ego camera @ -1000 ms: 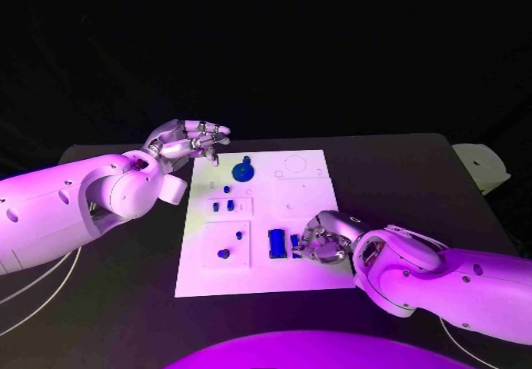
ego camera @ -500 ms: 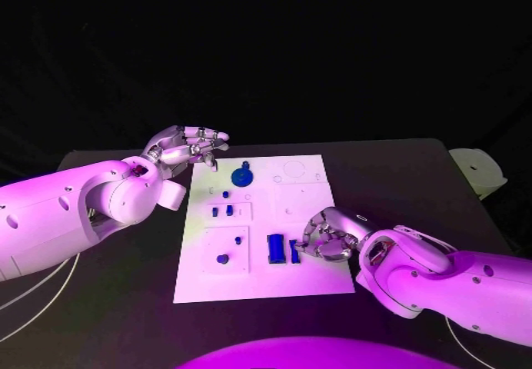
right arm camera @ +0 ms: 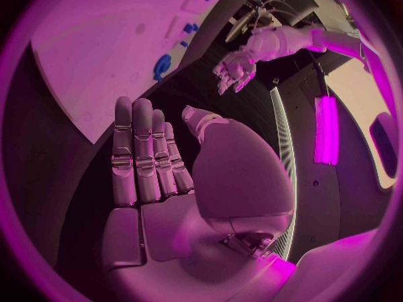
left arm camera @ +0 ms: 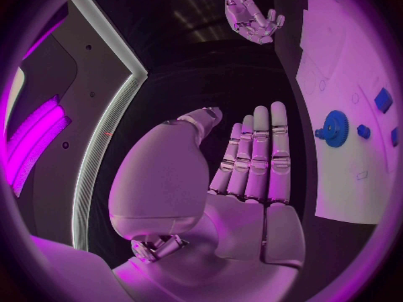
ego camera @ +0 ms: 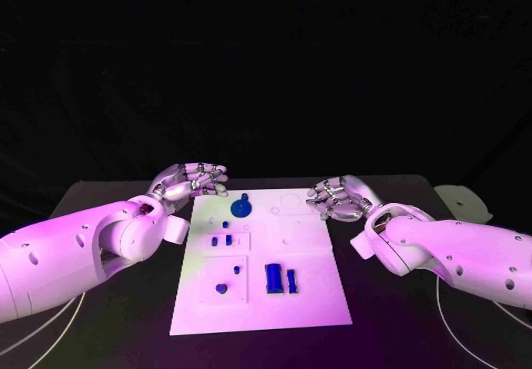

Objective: Assemble the parts on the task board

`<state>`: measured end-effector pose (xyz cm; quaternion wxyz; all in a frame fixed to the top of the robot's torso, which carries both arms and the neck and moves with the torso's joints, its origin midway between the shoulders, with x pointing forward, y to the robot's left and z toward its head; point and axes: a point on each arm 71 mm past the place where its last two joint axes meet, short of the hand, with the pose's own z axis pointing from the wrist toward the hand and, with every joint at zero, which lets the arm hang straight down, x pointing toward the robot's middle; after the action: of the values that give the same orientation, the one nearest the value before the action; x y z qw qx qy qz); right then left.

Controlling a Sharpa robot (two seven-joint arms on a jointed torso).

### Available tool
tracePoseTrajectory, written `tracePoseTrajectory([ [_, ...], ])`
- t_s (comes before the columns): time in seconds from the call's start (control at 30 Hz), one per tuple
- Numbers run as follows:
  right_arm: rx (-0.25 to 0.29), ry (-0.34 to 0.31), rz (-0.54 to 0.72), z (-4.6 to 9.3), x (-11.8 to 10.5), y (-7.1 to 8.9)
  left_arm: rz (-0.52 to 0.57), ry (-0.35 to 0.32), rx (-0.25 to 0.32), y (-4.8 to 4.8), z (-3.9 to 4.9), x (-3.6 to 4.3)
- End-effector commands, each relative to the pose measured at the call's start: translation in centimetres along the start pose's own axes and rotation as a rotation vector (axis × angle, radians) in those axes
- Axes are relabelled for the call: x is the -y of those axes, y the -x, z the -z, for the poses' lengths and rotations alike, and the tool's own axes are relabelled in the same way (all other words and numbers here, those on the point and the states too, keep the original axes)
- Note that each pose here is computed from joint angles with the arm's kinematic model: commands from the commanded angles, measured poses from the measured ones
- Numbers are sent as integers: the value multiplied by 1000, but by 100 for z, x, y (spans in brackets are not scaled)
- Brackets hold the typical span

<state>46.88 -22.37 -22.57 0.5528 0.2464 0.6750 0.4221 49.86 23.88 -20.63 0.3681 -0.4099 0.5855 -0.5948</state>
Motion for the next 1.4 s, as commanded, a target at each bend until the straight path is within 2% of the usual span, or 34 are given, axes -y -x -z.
tracePoseTrajectory([
  [0.03,28,20,-314,-180,73,110,40,-79,93,88,-26,-13],
  [0.17,57,26,-364,-360,140,198,54,-86,145,141,-53,-115],
  [0.4,70,39,-391,-522,187,259,66,-83,200,171,-98,-292],
  [0.43,103,-8,-292,-494,209,269,44,-35,142,138,-86,-296],
  [0.63,130,-4,-336,-442,159,187,37,-35,163,76,-75,-295],
  [0.83,200,-9,-449,-282,18,-19,18,-36,222,-91,-36,-288],
  [0.93,241,-22,-512,-171,-72,-134,2,-36,268,-224,6,-275],
  [1.1,278,-43,-567,-53,-164,-237,-22,-35,336,-415,81,-246],
  [1.23,286,-49,-579,-25,-186,-260,-34,-34,367,-502,122,-228],
  [1.4,286,-49,-579,-25,-186,-260,-41,-34,387,-558,151,-215],
])
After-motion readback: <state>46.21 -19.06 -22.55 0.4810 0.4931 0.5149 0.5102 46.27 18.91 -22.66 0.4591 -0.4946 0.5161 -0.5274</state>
